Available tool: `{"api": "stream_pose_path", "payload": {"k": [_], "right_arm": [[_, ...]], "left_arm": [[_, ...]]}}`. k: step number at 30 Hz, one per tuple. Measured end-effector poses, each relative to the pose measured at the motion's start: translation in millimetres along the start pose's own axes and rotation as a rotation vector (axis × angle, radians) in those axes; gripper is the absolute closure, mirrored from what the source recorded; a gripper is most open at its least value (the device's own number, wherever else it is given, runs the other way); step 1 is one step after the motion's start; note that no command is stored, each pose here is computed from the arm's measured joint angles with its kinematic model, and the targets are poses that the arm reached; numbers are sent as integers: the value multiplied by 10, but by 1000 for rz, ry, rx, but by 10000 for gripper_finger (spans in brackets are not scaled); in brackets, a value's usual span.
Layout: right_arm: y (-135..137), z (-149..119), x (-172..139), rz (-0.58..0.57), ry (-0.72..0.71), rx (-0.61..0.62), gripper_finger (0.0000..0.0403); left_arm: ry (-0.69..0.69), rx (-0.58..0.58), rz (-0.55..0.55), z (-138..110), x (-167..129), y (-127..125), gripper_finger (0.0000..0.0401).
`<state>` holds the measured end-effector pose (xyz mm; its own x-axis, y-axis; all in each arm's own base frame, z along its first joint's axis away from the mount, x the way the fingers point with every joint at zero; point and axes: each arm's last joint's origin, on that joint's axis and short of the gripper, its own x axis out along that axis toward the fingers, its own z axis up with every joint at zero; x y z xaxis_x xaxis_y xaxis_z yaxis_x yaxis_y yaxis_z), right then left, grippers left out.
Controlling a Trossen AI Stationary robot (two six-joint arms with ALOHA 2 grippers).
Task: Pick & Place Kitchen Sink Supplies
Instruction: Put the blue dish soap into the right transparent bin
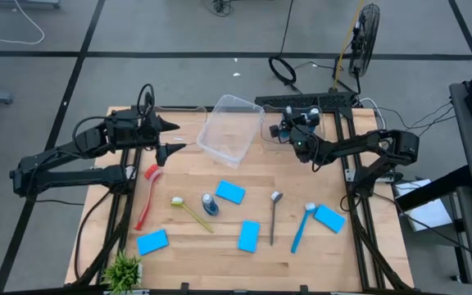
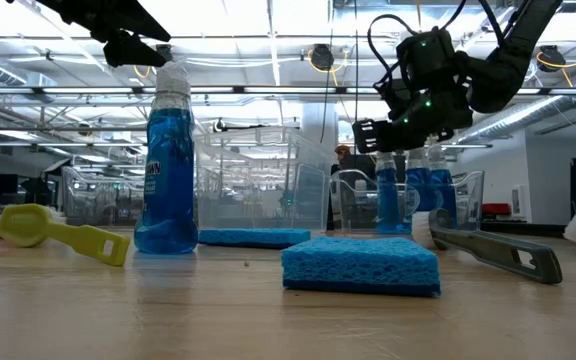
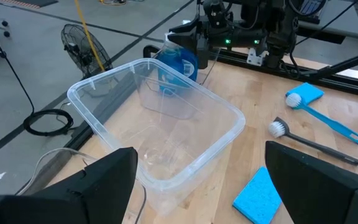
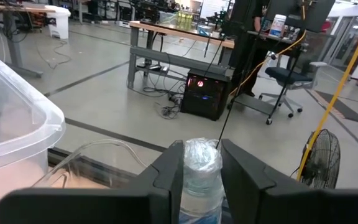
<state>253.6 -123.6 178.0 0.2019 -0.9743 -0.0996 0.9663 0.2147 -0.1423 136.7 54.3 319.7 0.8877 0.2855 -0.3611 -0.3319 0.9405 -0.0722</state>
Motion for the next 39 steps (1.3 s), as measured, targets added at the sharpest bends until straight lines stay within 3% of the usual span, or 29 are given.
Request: {"api": "stream_pose_path", "payload": {"k": [25,39], "right_arm": [[-4,40,0,-11,-27,-19,256],[-38,250,-20,-47,-160,-18,240]], "left_arm": [[-10,-10,-1,9,-1,-1,52],[-9,-9,-1,9,-1,0,52]]}}
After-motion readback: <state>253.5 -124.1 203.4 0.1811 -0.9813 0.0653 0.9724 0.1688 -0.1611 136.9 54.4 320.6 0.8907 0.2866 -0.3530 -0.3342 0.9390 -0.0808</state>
